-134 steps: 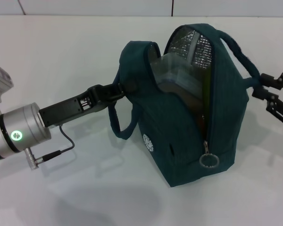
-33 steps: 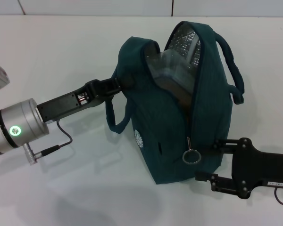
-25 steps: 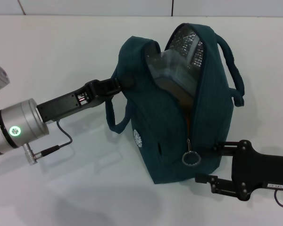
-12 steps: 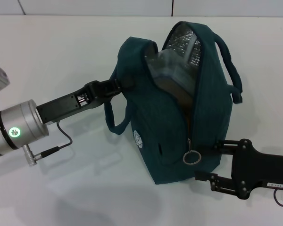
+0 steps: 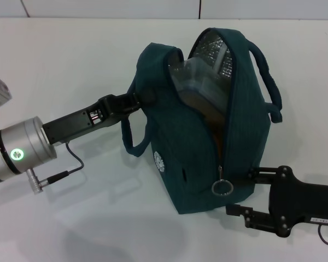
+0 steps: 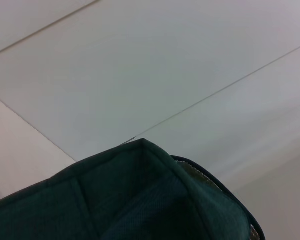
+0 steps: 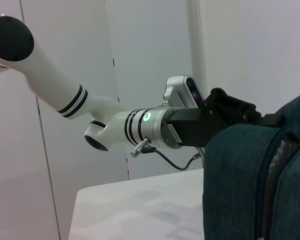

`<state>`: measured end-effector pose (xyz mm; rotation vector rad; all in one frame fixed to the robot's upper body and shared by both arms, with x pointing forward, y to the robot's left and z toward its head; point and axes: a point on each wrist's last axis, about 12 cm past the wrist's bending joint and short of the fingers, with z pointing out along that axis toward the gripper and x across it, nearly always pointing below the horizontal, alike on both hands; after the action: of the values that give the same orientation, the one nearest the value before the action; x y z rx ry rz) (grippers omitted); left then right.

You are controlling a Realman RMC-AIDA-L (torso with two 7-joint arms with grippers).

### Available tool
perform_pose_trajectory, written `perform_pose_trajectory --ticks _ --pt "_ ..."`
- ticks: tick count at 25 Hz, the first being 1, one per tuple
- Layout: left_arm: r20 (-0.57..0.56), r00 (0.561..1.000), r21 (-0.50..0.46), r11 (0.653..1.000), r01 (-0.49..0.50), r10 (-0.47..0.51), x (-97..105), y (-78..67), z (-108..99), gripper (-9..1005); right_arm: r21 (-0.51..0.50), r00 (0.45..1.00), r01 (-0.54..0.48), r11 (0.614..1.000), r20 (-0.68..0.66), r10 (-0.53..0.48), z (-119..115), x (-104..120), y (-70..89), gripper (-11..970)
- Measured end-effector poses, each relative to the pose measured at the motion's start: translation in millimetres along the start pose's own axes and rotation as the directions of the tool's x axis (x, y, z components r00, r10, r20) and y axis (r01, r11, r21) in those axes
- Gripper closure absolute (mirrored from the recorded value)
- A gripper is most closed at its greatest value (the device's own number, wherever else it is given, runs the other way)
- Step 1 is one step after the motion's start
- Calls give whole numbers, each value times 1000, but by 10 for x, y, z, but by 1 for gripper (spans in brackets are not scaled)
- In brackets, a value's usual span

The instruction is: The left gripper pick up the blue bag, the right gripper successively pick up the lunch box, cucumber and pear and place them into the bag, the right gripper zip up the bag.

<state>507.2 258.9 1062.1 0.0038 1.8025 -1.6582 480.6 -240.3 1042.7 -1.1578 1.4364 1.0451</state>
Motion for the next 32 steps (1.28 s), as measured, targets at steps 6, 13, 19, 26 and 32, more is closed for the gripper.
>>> perform_pose_trajectory --ticks 6,13,19,26,32 --pt "1 1000 -1 1000 1 -1 1 1 -1 945 0 1000 5 1000 9 -5 -27 3 21 447" --pt "1 1000 -1 1000 -2 2 -8 -1 -1 945 19 1000 -1 1000 5 1 -22 17 7 448" --pt "1 1000 0 1000 -3 3 -13 -3 4 945 20 1000 -3 1000 5 3 -5 17 0 449" --pt "-1 1000 3 1000 -5 5 -21 -6 17 945 25 1000 -14 1000 -4 14 15 35 -2 450" --pt "-1 1000 2 1000 -6 6 -18 -6 13 945 28 1000 -21 999 -7 21 85 51 4 451"
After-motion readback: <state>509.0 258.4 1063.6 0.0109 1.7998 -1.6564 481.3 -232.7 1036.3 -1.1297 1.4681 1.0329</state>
